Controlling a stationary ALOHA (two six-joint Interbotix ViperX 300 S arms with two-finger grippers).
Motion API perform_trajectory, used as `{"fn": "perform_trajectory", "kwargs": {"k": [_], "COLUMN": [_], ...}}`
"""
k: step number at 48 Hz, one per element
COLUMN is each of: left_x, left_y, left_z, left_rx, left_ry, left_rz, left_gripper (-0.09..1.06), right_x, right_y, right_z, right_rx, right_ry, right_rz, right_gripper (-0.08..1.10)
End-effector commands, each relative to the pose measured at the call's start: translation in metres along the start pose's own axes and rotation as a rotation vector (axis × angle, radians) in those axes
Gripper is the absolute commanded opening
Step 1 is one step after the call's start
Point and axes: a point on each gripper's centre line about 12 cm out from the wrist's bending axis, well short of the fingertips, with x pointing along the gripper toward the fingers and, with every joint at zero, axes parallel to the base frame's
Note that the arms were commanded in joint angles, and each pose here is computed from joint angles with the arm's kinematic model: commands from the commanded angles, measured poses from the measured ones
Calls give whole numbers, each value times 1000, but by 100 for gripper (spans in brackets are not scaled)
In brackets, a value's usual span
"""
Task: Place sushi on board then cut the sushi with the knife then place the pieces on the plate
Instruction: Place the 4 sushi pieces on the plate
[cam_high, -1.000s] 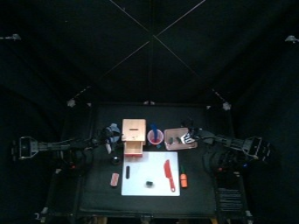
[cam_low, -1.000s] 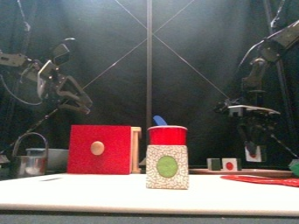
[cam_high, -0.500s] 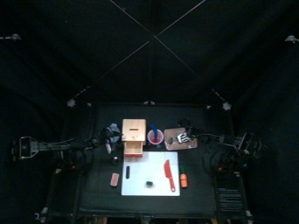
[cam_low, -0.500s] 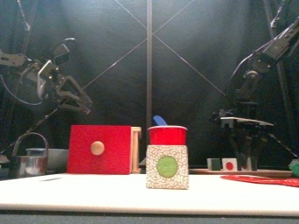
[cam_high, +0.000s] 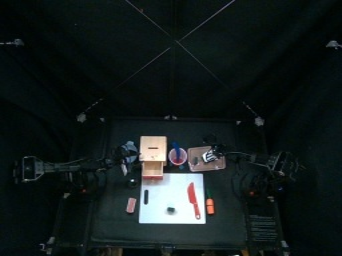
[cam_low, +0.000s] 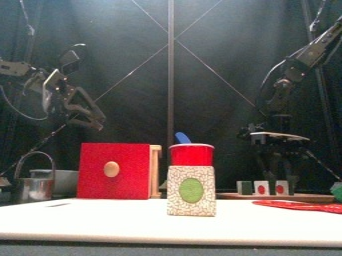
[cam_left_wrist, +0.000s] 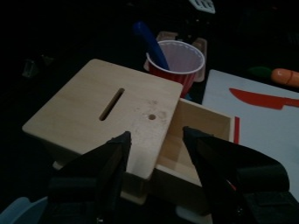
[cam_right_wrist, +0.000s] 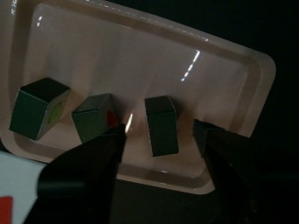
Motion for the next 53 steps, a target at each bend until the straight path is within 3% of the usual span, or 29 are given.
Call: {"fn": "perform_trajectory", "kwargs": {"k": [1, 15, 22, 35, 43, 53], "left_x": [1, 2, 2, 2, 3, 2], "left_y": [0, 0, 0, -1, 0, 1], "left_z": [5, 7, 8, 9, 10, 6], "left_rx": [-2, -3, -3, -10, -7, -12], "left_ry": [-17, -21, -24, -27, -29, -19], "left_rz": [0, 0, 0, -1, 4, 7], "left_gripper": [87, 87, 87, 87, 87, 87], "right_x": [-17, -67, -93, -103, -102, -91], "right_y": [4, -5, 11, 120, 183, 252], "right_z": [10, 1, -8, -65, -80, -96], "right_rx": [12, 16, -25, -406, -522, -720], "right_ry": [-41, -80, -134, -114, -61, -35], "right_rz": [24, 30, 128, 400, 437, 405], "right_gripper": [103, 103, 103, 103, 103, 103]}}
